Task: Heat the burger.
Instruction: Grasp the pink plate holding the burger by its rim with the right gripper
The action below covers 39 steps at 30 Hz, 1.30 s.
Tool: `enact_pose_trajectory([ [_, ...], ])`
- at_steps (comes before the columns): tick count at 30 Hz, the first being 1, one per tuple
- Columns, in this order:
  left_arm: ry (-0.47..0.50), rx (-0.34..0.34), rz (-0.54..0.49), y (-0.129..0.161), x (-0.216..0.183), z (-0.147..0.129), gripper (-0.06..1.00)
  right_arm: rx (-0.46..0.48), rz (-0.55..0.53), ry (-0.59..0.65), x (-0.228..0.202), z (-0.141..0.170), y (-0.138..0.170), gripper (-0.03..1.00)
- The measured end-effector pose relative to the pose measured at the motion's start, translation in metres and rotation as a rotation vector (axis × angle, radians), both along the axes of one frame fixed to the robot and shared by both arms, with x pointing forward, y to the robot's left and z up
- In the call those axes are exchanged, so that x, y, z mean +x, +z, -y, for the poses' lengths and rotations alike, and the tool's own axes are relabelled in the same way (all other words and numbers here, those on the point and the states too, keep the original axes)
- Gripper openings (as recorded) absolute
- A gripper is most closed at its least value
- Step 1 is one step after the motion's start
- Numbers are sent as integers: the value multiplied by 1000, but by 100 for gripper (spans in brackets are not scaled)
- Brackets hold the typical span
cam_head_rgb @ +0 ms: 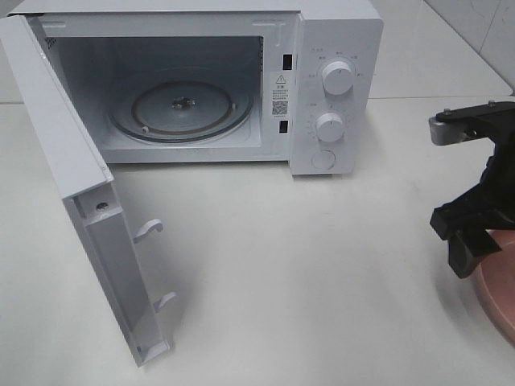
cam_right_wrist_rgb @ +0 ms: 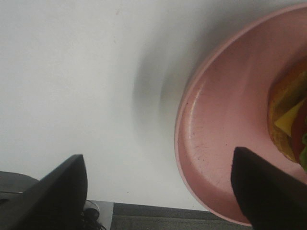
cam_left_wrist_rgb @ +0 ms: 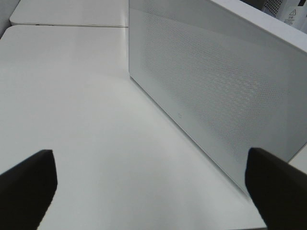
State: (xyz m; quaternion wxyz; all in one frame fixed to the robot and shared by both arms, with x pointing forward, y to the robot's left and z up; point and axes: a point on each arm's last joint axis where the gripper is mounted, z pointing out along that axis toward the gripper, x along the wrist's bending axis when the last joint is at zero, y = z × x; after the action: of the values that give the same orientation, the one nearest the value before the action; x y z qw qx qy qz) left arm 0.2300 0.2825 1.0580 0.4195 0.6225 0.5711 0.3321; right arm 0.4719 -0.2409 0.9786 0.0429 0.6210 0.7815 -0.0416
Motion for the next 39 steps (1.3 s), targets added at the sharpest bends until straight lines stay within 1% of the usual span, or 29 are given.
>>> enact_pose_trajectory([
  [2, 0, 0, 0, 0, 0, 0, 99, -4, -15, -7, -5, 2, -7, 77],
  [7, 0, 0, 0, 0, 0, 0, 99, -1, -11, -11, -7, 2, -11, 77],
  [9, 0, 0, 0, 0, 0, 0, 99, 2, -12, -41, -12, 8, -21, 77],
  [13, 0, 0, 0, 0, 0, 0, 99, 4, -15, -63, -16, 14, -28, 77],
  [22, 0, 0, 0, 0, 0, 0, 99, 30, 38, -75, -18, 18, -40, 77],
  [24, 0, 0, 0, 0, 0, 0, 99, 36, 49, -104, -19, 23, -43, 77],
  [30, 0, 0, 0, 0, 0, 0, 99, 45, 75, -126, -18, 27, -46, 77],
  [32, 0, 0, 0, 0, 0, 0, 99, 53, 100, -123, -16, 27, -46, 77],
  [35, 0, 0, 0, 0, 0, 0, 99, 55, 101, -126, -17, 26, -48, 77],
  [39, 0, 0, 0, 0, 0, 0, 99, 47, 63, -134, -14, 27, -60, 77],
])
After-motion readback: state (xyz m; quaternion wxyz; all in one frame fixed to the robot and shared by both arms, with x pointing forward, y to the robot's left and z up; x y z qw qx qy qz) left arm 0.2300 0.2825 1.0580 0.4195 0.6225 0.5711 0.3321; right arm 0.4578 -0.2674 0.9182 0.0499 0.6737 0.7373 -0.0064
